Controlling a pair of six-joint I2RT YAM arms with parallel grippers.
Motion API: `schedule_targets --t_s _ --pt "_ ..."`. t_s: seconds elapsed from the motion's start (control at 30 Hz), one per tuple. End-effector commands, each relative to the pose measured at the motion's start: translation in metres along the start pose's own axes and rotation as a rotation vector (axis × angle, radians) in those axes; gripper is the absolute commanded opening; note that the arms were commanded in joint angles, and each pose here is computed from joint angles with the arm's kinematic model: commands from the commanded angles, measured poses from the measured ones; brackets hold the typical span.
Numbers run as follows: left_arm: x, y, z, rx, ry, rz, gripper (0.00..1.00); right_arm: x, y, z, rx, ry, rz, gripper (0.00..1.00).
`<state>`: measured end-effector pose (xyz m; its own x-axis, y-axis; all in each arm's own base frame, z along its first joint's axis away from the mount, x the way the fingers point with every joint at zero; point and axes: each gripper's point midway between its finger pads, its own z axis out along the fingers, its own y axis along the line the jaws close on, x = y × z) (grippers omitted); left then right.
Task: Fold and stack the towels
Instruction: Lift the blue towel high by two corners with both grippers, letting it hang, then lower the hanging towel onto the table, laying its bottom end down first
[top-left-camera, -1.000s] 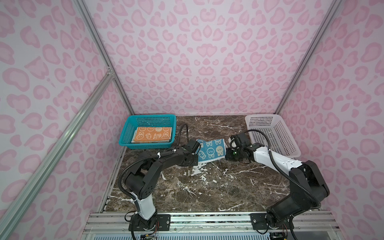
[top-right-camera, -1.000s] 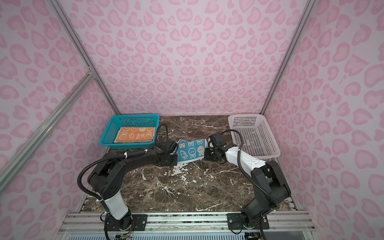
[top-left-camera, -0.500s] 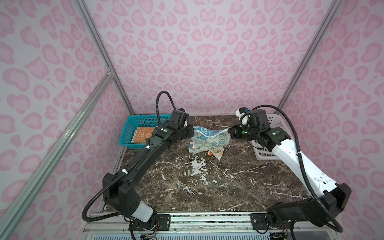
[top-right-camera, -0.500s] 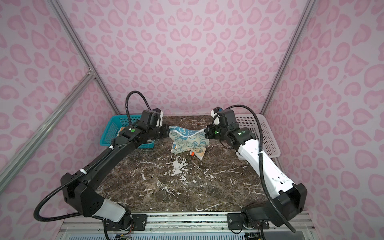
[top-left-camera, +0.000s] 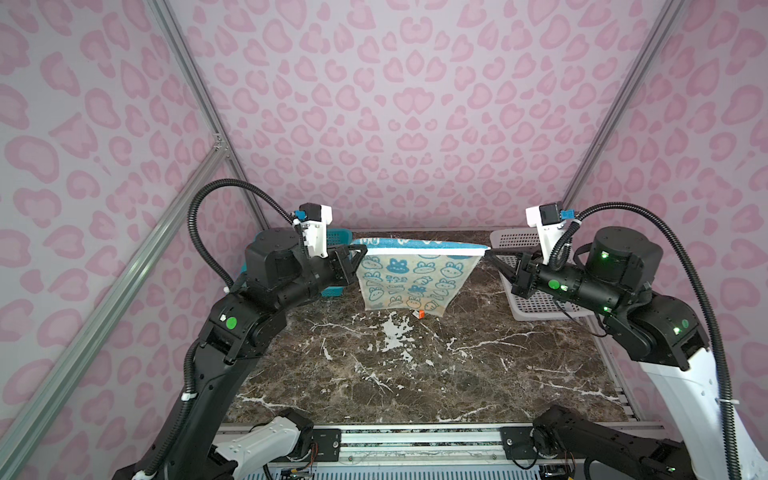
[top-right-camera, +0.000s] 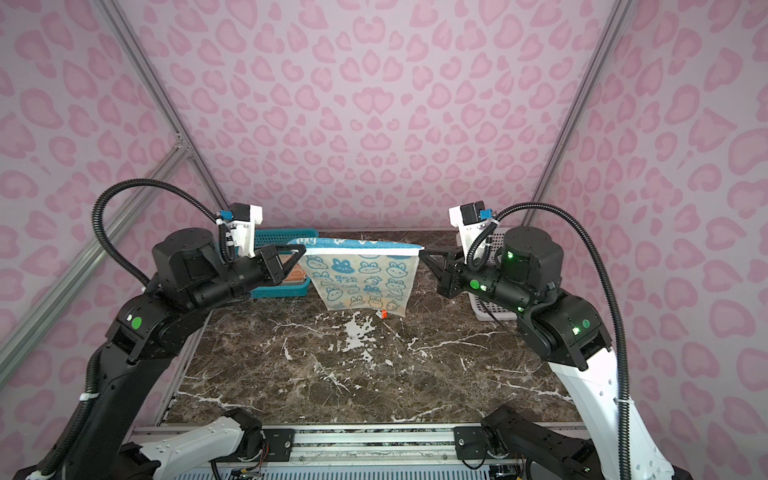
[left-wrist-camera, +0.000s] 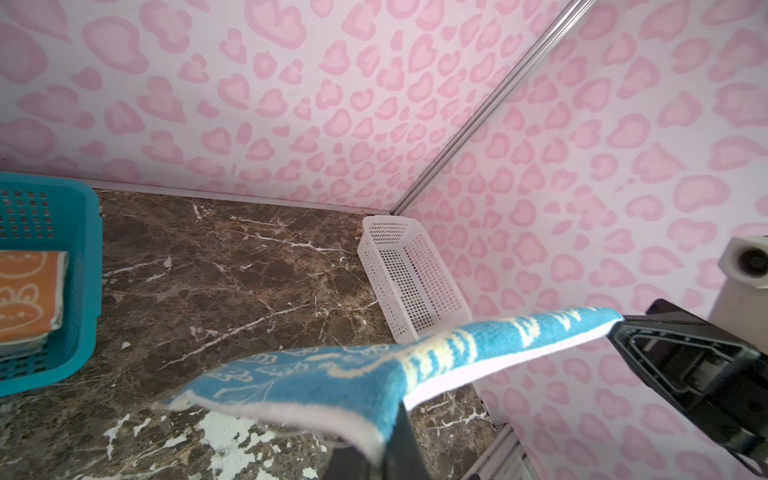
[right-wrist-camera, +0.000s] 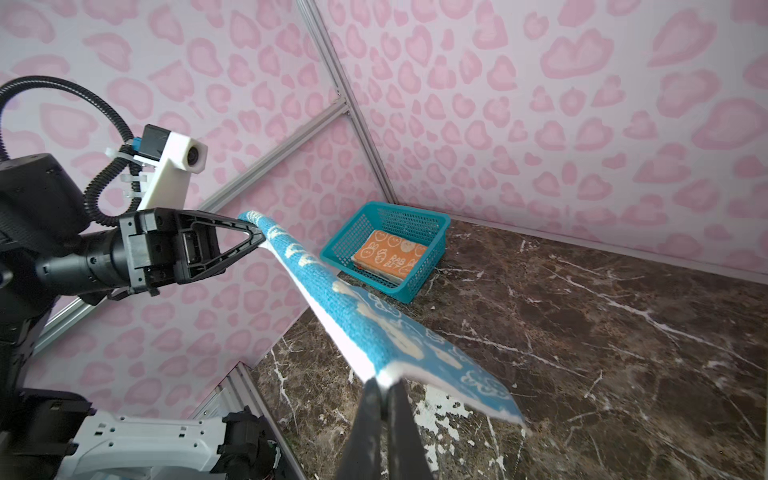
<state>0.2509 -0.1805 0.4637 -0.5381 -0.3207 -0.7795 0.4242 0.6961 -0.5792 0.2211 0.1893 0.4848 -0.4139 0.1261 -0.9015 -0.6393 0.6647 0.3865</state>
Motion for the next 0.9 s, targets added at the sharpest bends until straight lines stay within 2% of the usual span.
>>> schedule_targets --t_s 0.0,0.13,0.3,0.47,0.63,0.73,0.87 --pt "-0.008 -0.006 -0.01 -0.012 0.001 -0.055 0.03 -0.015 0.0 -0.006 0.027 -0.028 -0.021 0.0" --pt "-0.016 0.002 0.017 -0.048 0.046 -0.07 0.02 -0.026 -0.031 0.023 0.121 0.026 0.051 0.0" --pt "0.0 0.056 0.092 -0.089 0.19 -0.19 0.03 -0.012 -0.114 0.08 0.233 0.135 0.238 0.0" --pt "0.042 0.123 0.171 -0.132 0.362 -0.286 0.03 0.043 -0.194 0.146 0.308 0.297 0.353 0.0" --pt "0.093 0.186 0.234 -0.176 0.51 -0.367 0.02 0.106 -0.243 0.195 0.317 0.414 0.446 0.0" --pt "0.118 0.216 0.254 -0.22 0.566 -0.386 0.02 0.139 -0.258 0.211 0.301 0.474 0.488 0.0" --pt "0.142 0.236 0.257 -0.269 0.61 -0.384 0.02 0.178 -0.265 0.214 0.297 0.573 0.524 0.0"
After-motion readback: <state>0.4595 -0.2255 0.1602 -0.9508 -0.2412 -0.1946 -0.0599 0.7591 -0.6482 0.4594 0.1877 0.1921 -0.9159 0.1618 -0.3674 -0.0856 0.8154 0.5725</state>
